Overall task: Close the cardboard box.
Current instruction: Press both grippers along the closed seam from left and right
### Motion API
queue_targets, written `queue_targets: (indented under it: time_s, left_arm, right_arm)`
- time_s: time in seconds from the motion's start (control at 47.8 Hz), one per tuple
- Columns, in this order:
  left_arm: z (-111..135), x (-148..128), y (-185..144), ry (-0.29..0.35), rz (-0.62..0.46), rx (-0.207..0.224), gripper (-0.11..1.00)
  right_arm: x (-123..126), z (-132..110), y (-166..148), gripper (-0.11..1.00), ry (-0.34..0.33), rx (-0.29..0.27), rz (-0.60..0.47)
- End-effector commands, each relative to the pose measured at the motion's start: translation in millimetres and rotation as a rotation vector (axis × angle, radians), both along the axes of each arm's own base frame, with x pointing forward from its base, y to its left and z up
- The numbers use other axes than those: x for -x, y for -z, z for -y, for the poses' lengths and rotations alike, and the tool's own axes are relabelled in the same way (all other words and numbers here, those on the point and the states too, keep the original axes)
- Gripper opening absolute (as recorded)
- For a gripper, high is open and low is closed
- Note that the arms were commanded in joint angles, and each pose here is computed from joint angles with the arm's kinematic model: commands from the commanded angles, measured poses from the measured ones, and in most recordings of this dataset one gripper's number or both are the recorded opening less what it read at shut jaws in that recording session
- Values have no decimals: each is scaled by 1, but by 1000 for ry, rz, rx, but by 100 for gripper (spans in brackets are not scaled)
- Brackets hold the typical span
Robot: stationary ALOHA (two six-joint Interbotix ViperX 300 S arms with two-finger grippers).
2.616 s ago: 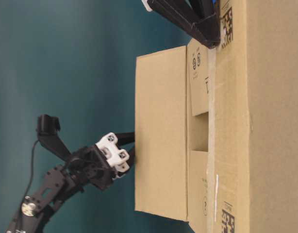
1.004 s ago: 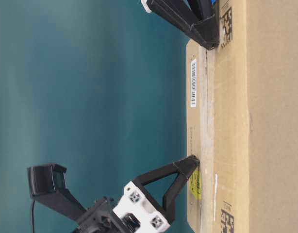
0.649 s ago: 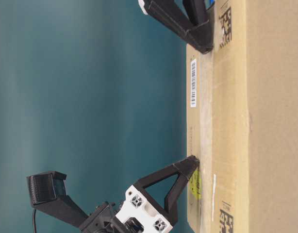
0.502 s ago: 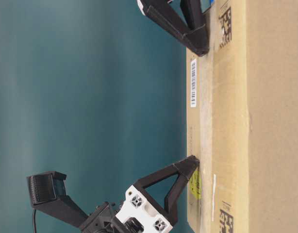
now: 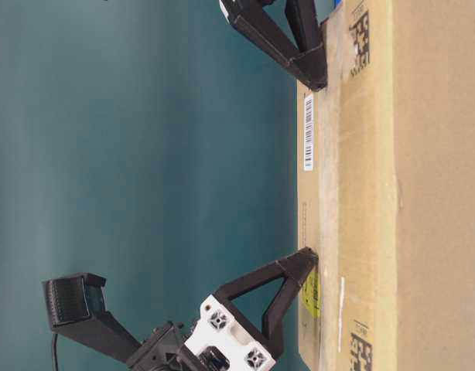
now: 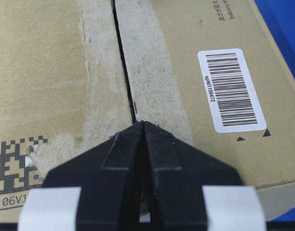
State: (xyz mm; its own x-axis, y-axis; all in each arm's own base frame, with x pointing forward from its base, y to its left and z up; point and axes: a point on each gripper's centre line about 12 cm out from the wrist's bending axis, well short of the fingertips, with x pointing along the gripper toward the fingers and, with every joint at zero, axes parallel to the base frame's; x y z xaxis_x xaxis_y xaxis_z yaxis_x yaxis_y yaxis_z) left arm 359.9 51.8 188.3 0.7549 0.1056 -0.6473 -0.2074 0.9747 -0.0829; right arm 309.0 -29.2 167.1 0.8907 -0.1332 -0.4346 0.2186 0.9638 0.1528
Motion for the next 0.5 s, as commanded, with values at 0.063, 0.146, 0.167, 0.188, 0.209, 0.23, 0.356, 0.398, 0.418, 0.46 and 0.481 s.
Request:
queue_targets:
  time_s: [0.063, 0.146, 0.167, 0.188, 0.209, 0.23, 0.356, 0.398, 0.418, 0.46, 0.481]
  left_arm:
    - [8, 2, -14, 22, 101, -18, 0]
    - [12, 8, -17, 31, 169, -32, 0]
    - [13, 10, -18, 32, 190, -35, 0]
    - [13, 12, -19, 34, 210, -39, 0]
    - [13, 14, -20, 32, 231, -41, 0]
    - [14, 17, -20, 34, 249, -45, 0]
    - [20, 32, -19, 42, 354, -58, 0]
    - [21, 37, -17, 44, 376, -60, 0]
    - [22, 39, -17, 45, 386, -61, 0]
    - [24, 43, -15, 50, 405, -63, 0]
    - [25, 46, -15, 51, 415, -64, 0]
  right_arm:
    - [-1, 1, -7, 0, 5, 1, 23]
    - [-1, 1, -6, 0, 5, 1, 20]
    - [0, 1, -6, 0, 5, 0, 18]
    - [-1, 1, -6, 0, 5, 1, 20]
    - [-1, 1, -6, 0, 5, 1, 21]
    - [-1, 1, -6, 0, 5, 1, 21]
    - [-1, 1, -6, 0, 5, 1, 21]
    - [-1, 1, -6, 0, 5, 1, 20]
    - [-1, 1, -6, 0, 5, 1, 21]
    - [-1, 1, -6, 0, 5, 1, 21]
    - [-1, 1, -6, 0, 5, 1, 21]
